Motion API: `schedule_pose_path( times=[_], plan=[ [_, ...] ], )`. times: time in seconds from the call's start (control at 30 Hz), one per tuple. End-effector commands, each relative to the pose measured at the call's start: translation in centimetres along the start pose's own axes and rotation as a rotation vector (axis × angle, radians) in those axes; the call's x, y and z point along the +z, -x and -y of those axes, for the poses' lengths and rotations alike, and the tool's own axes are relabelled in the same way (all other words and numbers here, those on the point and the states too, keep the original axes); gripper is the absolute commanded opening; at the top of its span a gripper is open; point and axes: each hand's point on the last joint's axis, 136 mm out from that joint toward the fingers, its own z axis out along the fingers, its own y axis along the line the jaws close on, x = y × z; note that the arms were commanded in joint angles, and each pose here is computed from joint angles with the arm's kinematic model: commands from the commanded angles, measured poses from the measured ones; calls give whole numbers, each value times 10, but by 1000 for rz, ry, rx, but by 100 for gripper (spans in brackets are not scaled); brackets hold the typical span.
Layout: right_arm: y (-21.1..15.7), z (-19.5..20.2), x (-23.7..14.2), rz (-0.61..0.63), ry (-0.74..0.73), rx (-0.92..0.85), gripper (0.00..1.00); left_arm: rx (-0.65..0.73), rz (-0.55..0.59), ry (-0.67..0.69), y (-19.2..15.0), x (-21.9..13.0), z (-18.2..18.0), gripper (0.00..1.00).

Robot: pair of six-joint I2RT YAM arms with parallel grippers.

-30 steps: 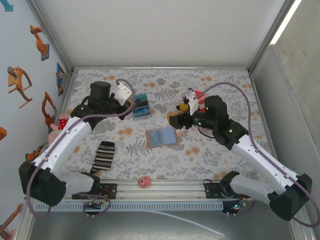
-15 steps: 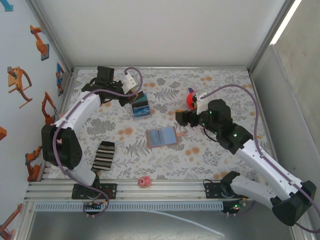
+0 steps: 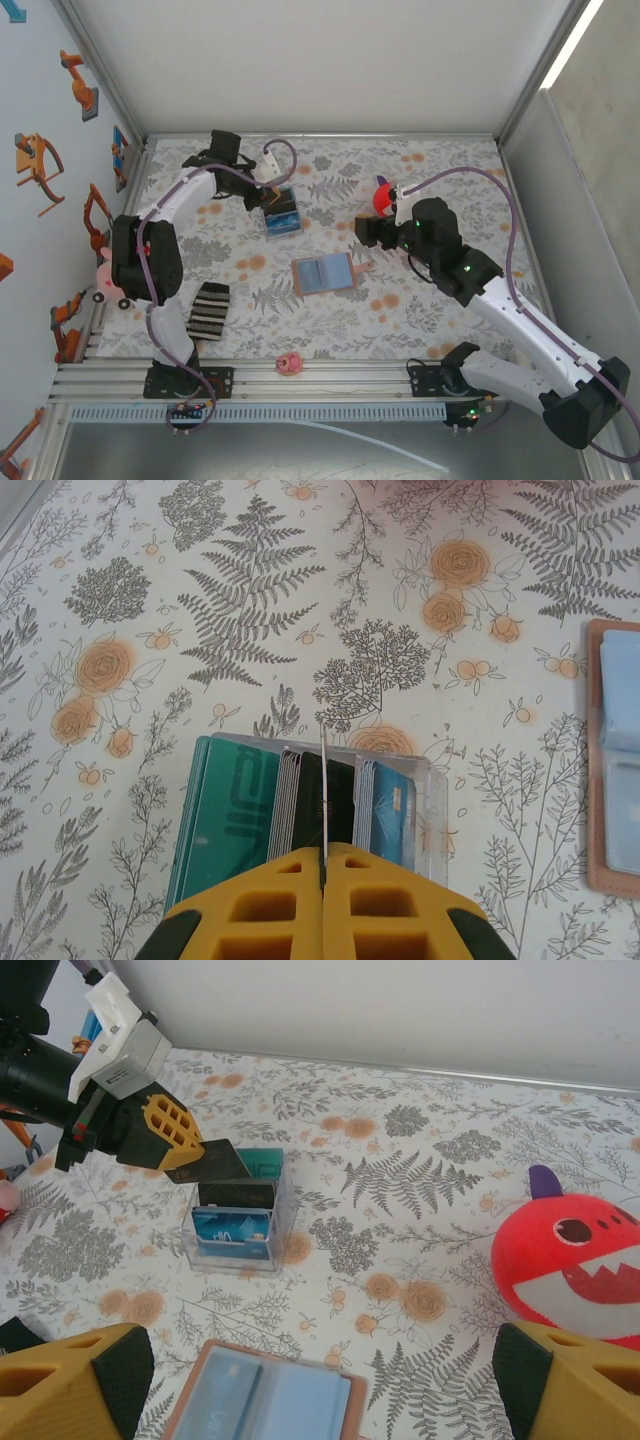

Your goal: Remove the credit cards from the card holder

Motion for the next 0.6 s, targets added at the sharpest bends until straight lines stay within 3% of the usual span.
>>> schedule_pose_path(
  times=[0.0,0.57],
  plan=[
    [1,4,0,11,-30,20,88,57,14,-46,1,1,0,2],
    [4,4,1,13,-33,21,88,70,3,-127,-15,28,-3,5]
  ],
)
